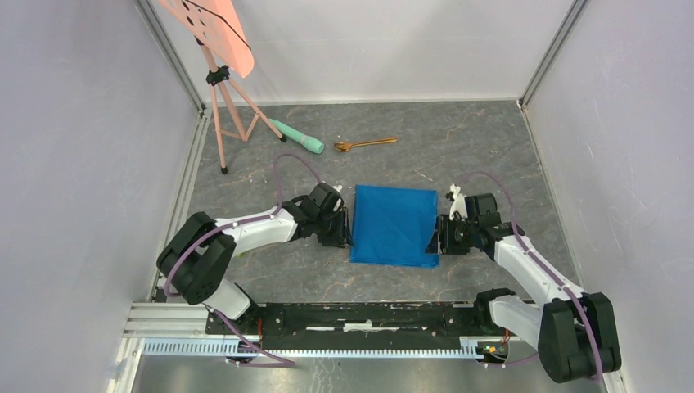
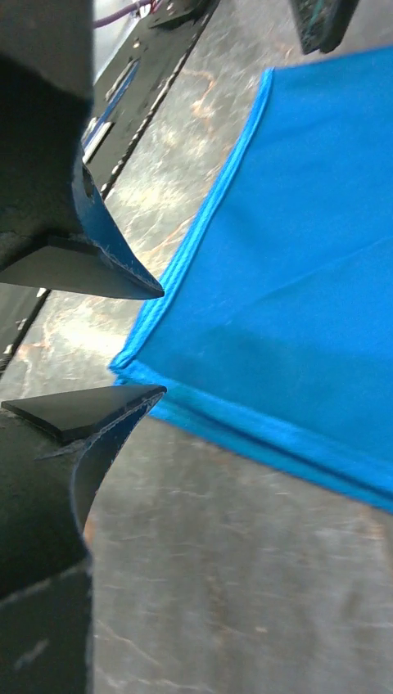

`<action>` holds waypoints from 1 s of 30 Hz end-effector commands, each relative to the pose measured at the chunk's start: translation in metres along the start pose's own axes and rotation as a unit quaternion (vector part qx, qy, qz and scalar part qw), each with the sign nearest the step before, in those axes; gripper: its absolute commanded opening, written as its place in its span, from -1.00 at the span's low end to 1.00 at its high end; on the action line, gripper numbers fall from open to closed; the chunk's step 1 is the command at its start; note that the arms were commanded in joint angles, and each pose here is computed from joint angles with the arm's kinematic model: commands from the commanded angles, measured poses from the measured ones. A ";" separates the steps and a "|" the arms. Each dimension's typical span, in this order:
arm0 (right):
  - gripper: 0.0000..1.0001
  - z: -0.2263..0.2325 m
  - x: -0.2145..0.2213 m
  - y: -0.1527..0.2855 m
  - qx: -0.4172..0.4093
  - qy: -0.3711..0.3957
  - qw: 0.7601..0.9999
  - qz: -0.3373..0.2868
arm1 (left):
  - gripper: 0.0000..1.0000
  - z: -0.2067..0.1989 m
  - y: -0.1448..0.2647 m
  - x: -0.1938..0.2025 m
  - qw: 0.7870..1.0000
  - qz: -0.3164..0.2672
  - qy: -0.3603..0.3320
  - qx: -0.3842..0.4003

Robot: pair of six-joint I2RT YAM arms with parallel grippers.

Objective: Fold the napkin into a case and place the utensils inside
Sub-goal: Smooth out the square-folded napkin at the center of the board.

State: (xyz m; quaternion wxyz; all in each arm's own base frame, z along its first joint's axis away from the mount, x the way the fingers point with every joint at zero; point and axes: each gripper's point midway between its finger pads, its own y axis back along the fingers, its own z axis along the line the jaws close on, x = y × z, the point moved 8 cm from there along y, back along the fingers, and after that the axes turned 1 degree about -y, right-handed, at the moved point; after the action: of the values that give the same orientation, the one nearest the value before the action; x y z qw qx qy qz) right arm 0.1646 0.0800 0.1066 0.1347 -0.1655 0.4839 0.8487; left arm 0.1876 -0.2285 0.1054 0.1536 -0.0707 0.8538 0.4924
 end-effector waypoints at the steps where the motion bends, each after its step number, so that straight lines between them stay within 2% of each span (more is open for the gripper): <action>1: -0.06 -0.003 0.014 0.009 0.032 -0.010 0.999 0.011 | -0.28 0.002 -0.016 0.010 0.999 0.011 0.006 0.033; 5: -0.16 -0.008 0.017 0.011 0.060 -0.020 0.998 0.004 | -0.43 0.002 -0.024 0.020 0.999 0.024 0.014 0.040; 12: -0.28 -0.007 0.023 0.009 0.049 -0.032 0.998 0.012 | -0.51 -0.007 -0.025 0.030 0.998 0.029 0.011 0.048; 30: -0.22 -0.010 0.028 0.012 0.067 -0.046 0.997 0.004 | -0.57 -0.008 -0.025 0.038 0.998 0.034 0.012 0.049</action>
State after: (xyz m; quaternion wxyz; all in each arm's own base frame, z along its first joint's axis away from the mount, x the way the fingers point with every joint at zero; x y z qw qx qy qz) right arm 0.1351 0.0680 0.0929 0.1543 -0.1084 0.5322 0.8253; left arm 0.1620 -0.2484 0.0796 0.1485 -0.0361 0.8809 0.4480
